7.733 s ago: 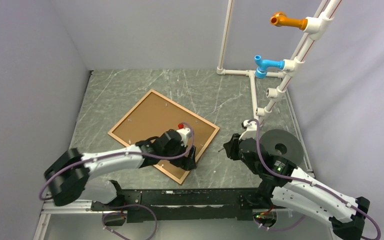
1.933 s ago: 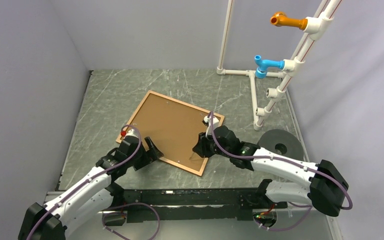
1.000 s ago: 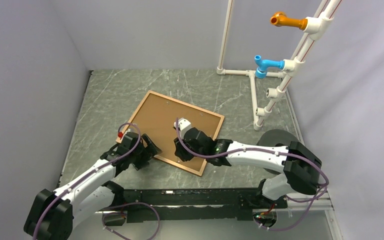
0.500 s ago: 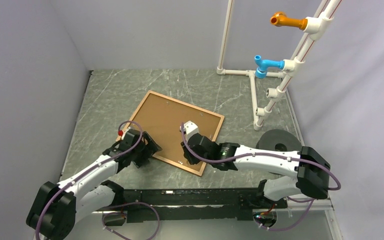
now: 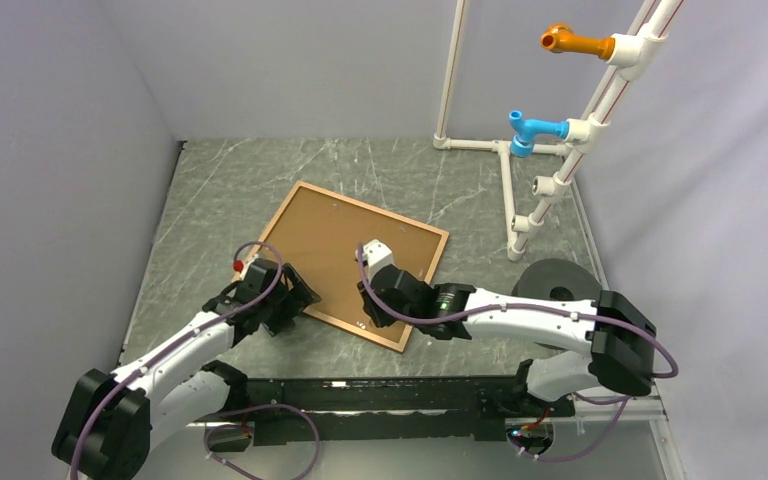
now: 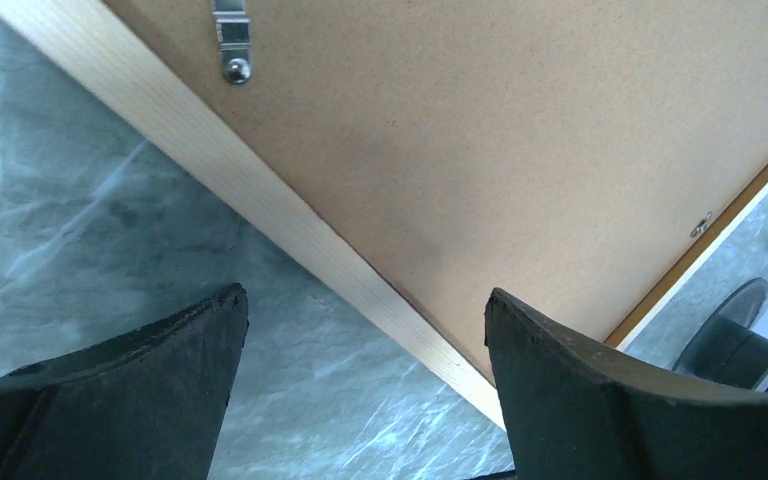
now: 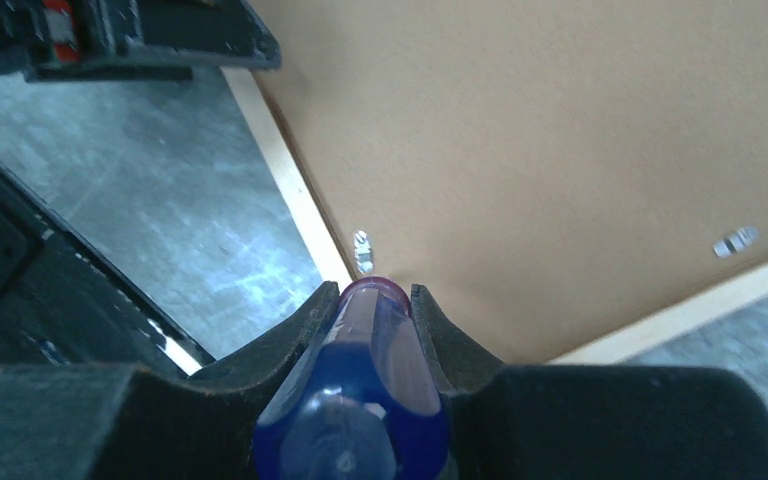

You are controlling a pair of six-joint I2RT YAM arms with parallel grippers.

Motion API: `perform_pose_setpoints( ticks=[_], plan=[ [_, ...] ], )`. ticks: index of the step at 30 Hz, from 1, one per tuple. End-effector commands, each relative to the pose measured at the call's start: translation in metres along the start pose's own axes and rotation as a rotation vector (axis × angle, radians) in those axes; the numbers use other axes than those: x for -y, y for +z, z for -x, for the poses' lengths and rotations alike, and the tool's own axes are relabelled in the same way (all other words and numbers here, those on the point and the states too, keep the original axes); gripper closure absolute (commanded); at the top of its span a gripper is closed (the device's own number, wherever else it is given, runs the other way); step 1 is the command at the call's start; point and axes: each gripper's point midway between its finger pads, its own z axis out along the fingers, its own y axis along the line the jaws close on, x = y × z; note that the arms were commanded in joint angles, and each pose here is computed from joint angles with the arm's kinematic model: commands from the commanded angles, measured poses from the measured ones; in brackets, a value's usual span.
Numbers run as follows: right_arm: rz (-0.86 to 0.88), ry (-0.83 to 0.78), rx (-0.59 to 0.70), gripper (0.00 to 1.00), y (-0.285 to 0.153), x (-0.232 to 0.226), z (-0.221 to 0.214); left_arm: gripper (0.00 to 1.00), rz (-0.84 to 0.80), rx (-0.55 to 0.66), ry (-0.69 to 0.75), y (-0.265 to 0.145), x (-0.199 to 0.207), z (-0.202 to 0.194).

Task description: Take the photo out of the frame

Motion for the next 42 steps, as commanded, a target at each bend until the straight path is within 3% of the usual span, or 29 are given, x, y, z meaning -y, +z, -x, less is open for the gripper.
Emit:
perform_pose_setpoints(
  ticks=[1,8,12,19,22,30,42],
  plan=[
    [0.129,0.022,0.121,1.0,0.005,-0.039,0.052,0.08,0.069,0.016,0.032,-0.006,-0.021,0.0],
    [0.129,0.028,0.163,1.0,0.027,-0.053,0.076,0.05,0.146,0.149,0.069,-0.036,-0.029,0.029],
    [0.135,0.127,0.245,1.0,0.043,-0.056,0.106,0.05,0.171,0.271,0.048,-0.076,-0.026,0.055],
    [0.308,0.187,0.329,1.0,0.072,-0.08,0.151,0.06,0.072,0.499,0.067,-0.148,-0.023,0.088],
    [0.343,0.172,0.304,1.0,0.092,-0.095,0.158,0.05,0.065,0.55,0.065,-0.172,-0.03,0.093],
    [0.328,0.187,0.264,1.0,0.137,-0.111,0.166,0.05,-0.02,0.569,0.127,-0.207,-0.022,0.091],
    [0.246,0.146,0.226,1.0,0.165,-0.103,0.157,0.05,-0.049,0.525,0.136,-0.19,-0.024,0.08]
  ],
)
